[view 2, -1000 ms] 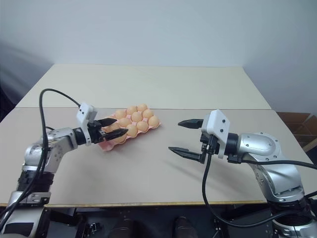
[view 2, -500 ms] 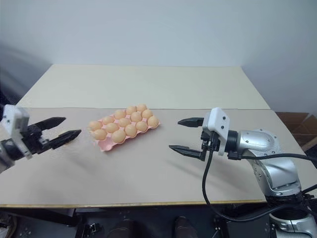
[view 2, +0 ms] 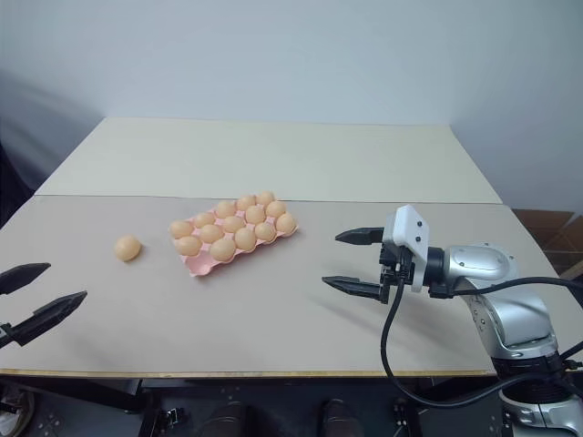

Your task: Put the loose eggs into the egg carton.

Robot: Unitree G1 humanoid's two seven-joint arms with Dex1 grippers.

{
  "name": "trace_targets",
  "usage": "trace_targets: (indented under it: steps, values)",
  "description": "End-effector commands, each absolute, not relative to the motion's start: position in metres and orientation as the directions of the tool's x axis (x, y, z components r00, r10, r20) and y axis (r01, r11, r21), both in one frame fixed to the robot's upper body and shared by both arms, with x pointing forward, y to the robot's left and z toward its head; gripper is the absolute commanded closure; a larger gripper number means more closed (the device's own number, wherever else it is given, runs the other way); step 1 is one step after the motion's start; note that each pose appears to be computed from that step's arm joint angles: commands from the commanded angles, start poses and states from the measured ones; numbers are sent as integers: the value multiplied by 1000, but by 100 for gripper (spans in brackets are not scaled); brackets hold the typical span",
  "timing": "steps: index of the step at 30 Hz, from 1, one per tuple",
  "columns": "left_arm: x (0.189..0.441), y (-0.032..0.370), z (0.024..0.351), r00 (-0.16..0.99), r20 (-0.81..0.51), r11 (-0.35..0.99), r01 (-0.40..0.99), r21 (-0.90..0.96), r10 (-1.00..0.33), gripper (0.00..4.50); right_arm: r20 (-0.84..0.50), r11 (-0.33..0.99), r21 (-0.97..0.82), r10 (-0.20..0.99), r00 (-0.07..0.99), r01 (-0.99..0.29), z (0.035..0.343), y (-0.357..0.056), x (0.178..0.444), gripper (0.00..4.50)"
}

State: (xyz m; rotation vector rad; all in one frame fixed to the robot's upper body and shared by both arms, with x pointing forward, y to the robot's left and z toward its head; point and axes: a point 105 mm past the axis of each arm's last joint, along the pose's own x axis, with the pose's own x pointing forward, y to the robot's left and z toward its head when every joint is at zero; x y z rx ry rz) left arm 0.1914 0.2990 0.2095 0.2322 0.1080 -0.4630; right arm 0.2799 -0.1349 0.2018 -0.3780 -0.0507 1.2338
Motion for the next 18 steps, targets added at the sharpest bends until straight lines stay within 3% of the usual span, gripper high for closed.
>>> trace_targets:
  steps: [1, 8, 18]
  values:
    - [191, 295, 218, 895, -124, 868, 446, 220, -428, 4, -131, 274, -352, 932, 337, -895, 216, -137, 279, 0]
    - [197, 293, 215, 909, -124, 888, 415, 198, -397, 4, -126, 274, -359, 933, 338, -892, 216, -136, 283, 0]
    - [248, 317, 212, 985, -74, 977, 167, 131, -159, 4, -132, 271, -382, 930, 342, -884, 222, -138, 280, 0]
